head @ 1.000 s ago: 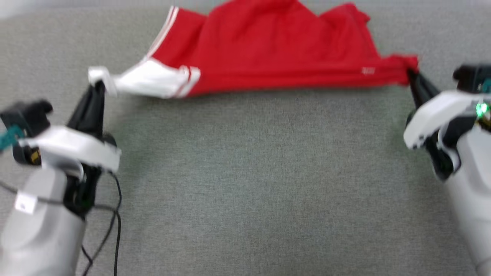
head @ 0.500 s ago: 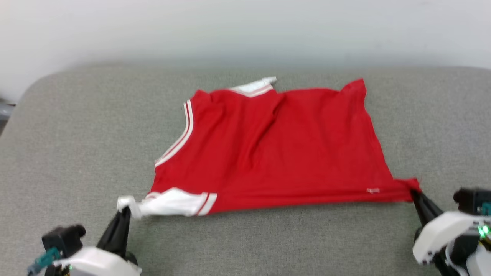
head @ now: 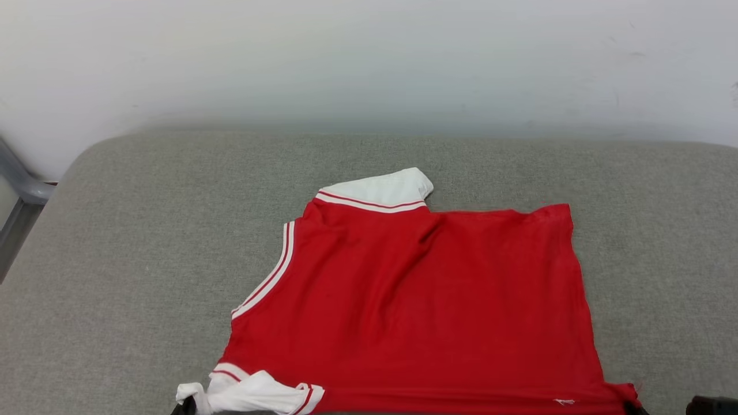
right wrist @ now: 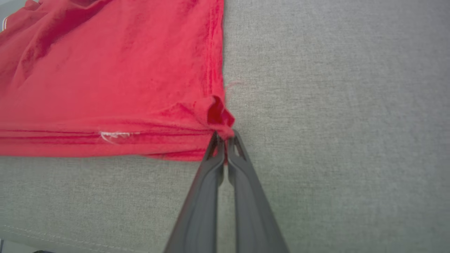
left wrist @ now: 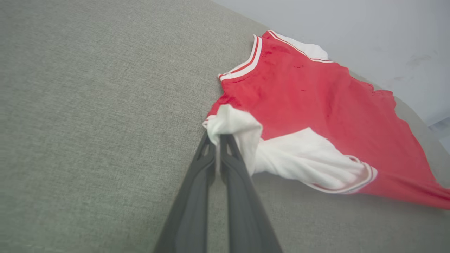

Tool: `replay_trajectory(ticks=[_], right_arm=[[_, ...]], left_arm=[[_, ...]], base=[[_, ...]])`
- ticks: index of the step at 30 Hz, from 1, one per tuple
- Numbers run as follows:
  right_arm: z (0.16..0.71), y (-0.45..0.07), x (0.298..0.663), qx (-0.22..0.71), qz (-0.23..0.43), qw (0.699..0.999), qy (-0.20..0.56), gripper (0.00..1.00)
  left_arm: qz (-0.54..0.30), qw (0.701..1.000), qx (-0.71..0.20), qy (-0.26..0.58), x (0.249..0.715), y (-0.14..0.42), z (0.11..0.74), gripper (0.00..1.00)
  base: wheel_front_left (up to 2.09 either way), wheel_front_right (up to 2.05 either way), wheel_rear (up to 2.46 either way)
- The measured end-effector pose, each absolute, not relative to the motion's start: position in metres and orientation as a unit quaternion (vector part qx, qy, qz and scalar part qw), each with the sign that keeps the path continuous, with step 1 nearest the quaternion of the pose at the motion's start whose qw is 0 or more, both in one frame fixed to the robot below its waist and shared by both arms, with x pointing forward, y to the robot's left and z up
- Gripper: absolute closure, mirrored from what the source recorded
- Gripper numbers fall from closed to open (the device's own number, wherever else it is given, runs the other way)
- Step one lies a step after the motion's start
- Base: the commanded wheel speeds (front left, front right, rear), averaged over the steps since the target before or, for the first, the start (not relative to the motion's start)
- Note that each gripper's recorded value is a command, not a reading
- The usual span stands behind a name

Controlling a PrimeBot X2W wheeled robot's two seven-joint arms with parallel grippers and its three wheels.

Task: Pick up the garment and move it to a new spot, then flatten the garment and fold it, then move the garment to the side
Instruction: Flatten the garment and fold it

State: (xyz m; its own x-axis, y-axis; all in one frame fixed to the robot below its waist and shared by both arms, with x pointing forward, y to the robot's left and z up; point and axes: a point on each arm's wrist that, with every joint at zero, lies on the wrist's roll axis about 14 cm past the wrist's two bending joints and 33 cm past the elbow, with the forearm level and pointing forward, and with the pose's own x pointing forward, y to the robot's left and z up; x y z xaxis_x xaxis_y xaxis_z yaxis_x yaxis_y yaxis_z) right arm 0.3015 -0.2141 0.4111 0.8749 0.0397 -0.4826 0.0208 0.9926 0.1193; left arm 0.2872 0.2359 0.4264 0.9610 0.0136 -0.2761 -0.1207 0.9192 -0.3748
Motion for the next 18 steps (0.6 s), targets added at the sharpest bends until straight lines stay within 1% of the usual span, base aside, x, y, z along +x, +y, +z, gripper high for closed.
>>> replay_trajectory(ticks=[4,7,12,18], right_arm=[[0.413,-0.211,0.292,0.063,0.004,0.963,0.261,1.0],[0.418,-0.207,0.298,0.064,0.008,0.964,0.258,1.0],[0.431,-0.199,0.328,0.061,0.024,0.968,0.243,1.0],[0.436,-0.196,0.37,0.04,0.041,0.969,0.239,1.0]], left_arm=[[0.028,0.971,-0.195,0.137,0.284,0.235,0.432,1.0],[0.01,0.973,-0.191,0.131,0.295,0.228,0.44,1.0],[-0.041,0.978,-0.176,0.105,0.334,0.211,0.461,1.0],[-0.072,0.98,-0.165,0.087,0.382,0.197,0.466,1.0]], base=[[0.0,0.0,0.0],[0.0,0.0,0.0],[0.0,0.0,0.0],[0.0,0.0,0.0]])
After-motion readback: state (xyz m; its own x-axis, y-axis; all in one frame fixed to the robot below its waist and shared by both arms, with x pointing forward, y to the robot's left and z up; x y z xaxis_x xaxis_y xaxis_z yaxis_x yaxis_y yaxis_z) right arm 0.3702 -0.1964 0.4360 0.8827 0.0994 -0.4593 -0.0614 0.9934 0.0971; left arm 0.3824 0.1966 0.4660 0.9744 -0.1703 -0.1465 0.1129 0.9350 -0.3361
